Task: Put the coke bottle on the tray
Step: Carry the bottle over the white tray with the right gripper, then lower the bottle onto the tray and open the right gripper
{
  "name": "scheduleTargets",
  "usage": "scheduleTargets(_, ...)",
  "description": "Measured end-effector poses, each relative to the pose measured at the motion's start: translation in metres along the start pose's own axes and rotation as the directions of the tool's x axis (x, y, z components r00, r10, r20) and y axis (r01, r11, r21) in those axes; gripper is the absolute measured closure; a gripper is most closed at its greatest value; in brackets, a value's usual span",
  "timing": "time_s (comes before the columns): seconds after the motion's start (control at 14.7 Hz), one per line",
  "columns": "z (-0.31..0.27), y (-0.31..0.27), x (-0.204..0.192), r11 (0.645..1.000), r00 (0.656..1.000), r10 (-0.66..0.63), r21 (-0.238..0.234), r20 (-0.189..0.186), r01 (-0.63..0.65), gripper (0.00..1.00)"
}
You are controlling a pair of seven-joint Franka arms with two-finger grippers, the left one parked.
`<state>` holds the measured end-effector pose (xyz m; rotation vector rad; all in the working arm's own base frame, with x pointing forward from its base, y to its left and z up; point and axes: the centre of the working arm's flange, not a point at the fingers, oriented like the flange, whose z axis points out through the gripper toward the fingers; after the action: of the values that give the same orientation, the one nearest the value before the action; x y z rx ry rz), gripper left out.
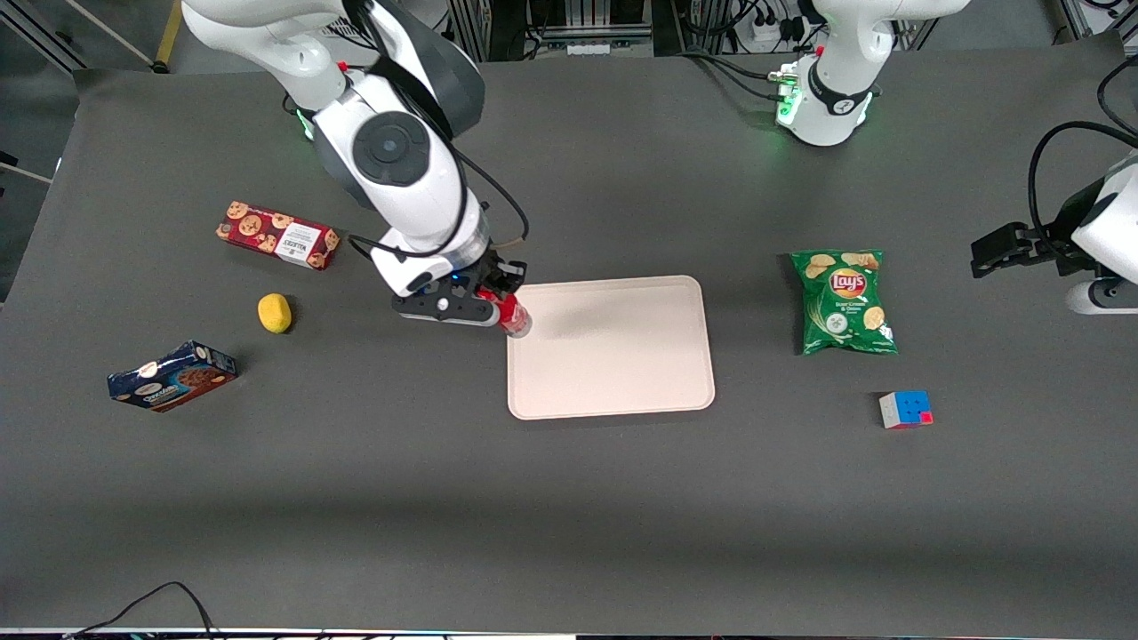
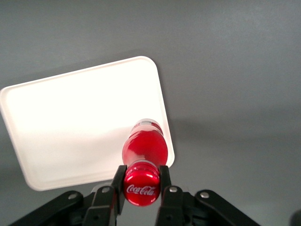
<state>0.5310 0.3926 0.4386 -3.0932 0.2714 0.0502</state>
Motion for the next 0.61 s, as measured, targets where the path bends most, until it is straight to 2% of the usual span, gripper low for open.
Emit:
scheduleTargets(0.2, 0.050, -0.015, -0.010, 0.999, 0.999, 0.017, -0.048, -0.033, -0.019, 0.68)
scheduleTargets(0.61, 0.094, -0.022, -0.008, 0.999, 0.999, 0.020, -0.031, -0.033, -0.021, 0.68)
